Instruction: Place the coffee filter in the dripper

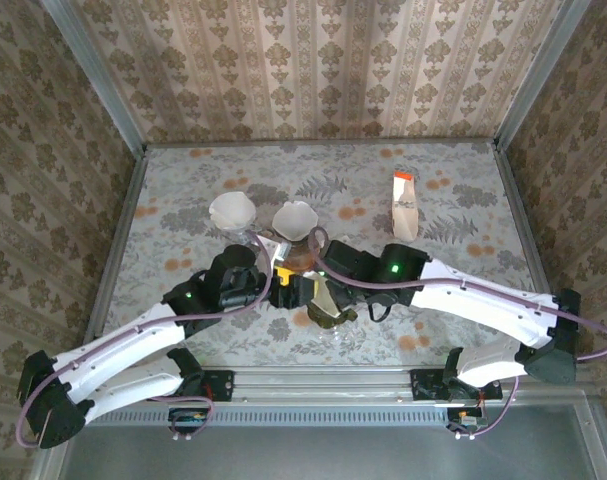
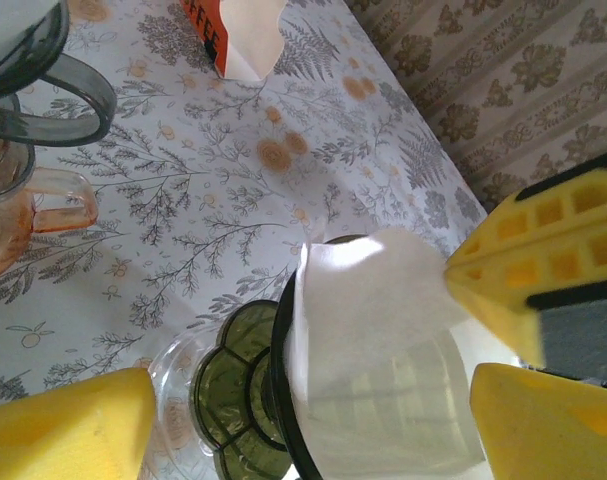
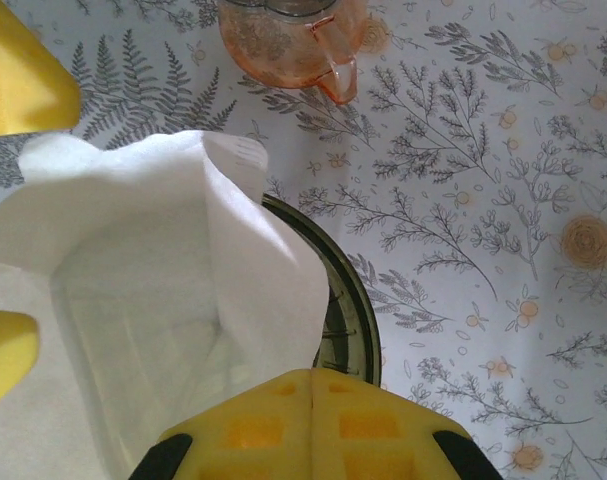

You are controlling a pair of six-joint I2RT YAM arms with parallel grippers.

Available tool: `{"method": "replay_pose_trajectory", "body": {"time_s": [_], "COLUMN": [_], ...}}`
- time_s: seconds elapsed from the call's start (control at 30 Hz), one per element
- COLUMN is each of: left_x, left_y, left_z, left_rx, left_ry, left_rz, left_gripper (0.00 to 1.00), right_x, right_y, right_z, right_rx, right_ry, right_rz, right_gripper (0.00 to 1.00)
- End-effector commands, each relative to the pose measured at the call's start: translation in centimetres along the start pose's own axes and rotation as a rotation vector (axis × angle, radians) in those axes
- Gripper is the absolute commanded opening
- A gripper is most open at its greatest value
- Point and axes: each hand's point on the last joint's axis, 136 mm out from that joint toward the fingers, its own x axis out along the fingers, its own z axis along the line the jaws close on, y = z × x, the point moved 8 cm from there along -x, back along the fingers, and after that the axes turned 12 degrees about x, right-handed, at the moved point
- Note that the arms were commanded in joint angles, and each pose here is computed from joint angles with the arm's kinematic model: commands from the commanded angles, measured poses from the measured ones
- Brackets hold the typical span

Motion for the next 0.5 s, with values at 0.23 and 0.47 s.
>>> {"method": "replay_pose_trajectory", "body": {"time_s": [0.23, 0.47], "left_x": [-0.4, -0.3], "left_y": [0.3, 0.9], "left_z": [-0.2, 0.1], "left_rx": [-0.025, -0.039], "left_ry": [-0.001, -0.011], "left_rz": [0.008, 0.029], "left_gripper": [0.66, 0.6], "right_x": [-0.4, -0.3], "right_y": [-0.2, 0.0], "right_z": [-0.2, -0.2], "right_rx": [-0.063, -0.072], "right_ry": [0.109, 0.119], "right_rz": [-0.056, -0.056], "right_gripper": [0.0, 0.0]}}
